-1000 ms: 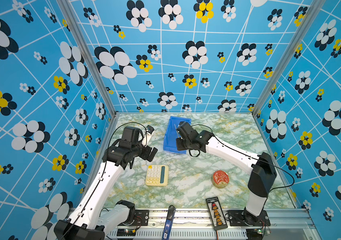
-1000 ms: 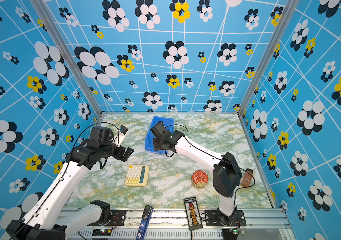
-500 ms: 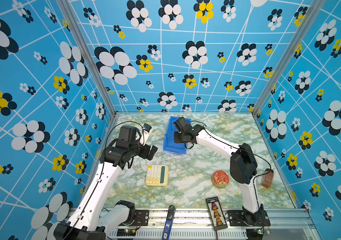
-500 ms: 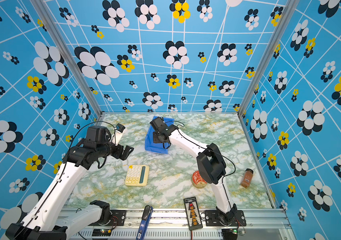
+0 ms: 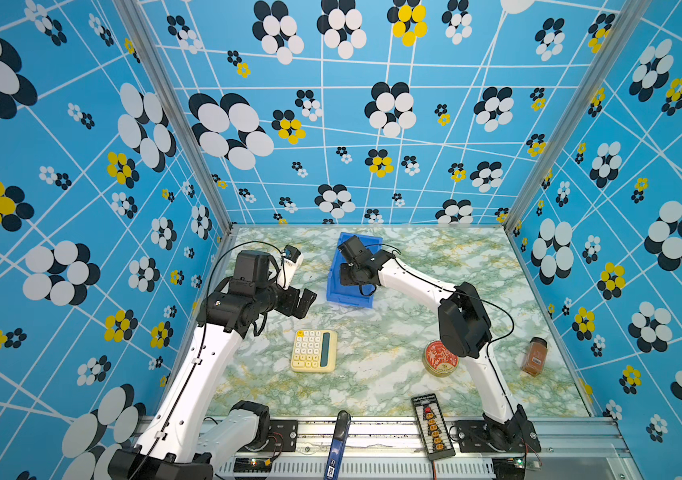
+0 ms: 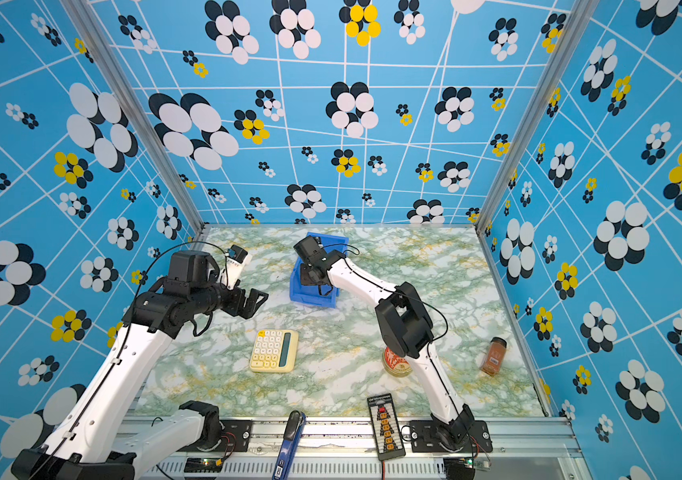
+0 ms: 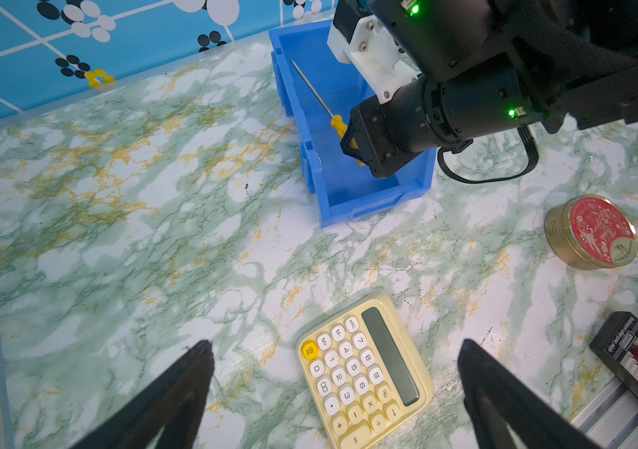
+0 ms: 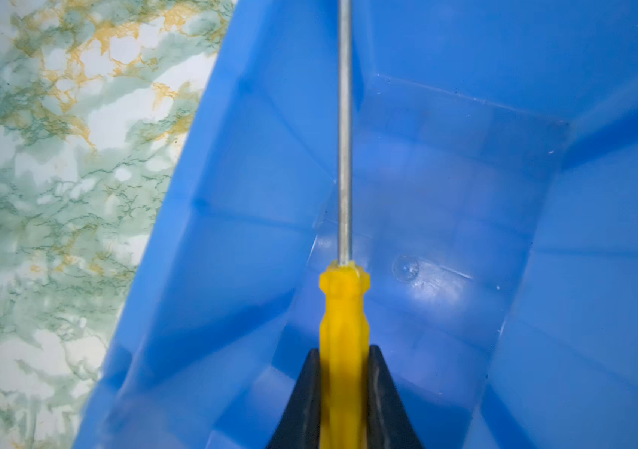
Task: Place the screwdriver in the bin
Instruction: 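Lift the screwdriver with the right gripper and carry it over the blue bin, then lower the screwdriver into the blue bin and open the right gripper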
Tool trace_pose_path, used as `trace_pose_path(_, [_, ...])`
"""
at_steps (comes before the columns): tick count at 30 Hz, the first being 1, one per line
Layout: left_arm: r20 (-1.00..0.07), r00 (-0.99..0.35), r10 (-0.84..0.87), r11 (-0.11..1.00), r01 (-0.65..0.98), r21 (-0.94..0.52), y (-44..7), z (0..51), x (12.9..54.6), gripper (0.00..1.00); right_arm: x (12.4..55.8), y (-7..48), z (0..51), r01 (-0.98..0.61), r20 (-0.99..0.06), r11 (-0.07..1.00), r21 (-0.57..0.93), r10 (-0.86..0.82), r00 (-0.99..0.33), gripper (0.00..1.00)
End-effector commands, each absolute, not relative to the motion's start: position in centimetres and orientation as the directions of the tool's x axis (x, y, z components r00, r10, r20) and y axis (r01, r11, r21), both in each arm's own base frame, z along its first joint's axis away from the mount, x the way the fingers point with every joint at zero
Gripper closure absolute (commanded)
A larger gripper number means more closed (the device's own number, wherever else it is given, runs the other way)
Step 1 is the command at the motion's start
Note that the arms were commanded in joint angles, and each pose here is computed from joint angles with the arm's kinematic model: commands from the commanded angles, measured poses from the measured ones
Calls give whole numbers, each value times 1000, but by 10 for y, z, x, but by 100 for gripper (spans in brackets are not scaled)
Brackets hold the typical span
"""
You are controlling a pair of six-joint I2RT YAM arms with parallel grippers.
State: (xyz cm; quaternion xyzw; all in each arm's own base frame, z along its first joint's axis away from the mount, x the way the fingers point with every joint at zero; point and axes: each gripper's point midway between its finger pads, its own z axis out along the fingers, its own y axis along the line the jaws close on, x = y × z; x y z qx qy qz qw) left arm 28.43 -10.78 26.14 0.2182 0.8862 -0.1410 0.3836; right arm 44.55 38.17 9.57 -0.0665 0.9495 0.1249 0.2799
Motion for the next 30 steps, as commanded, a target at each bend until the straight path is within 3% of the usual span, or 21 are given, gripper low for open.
trace_pose_path(1, [-758, -602, 252, 863, 494, -106, -109, 270, 285, 1, 451, 383, 91, -171, -535, 960, 223, -26, -844, 82])
trace_pose_path(30, [-754, -609, 244, 865, 488, -115, -108, 267, 287, 1, 456, 390, 49, -131, -456, 962, 238, -9, -890, 73])
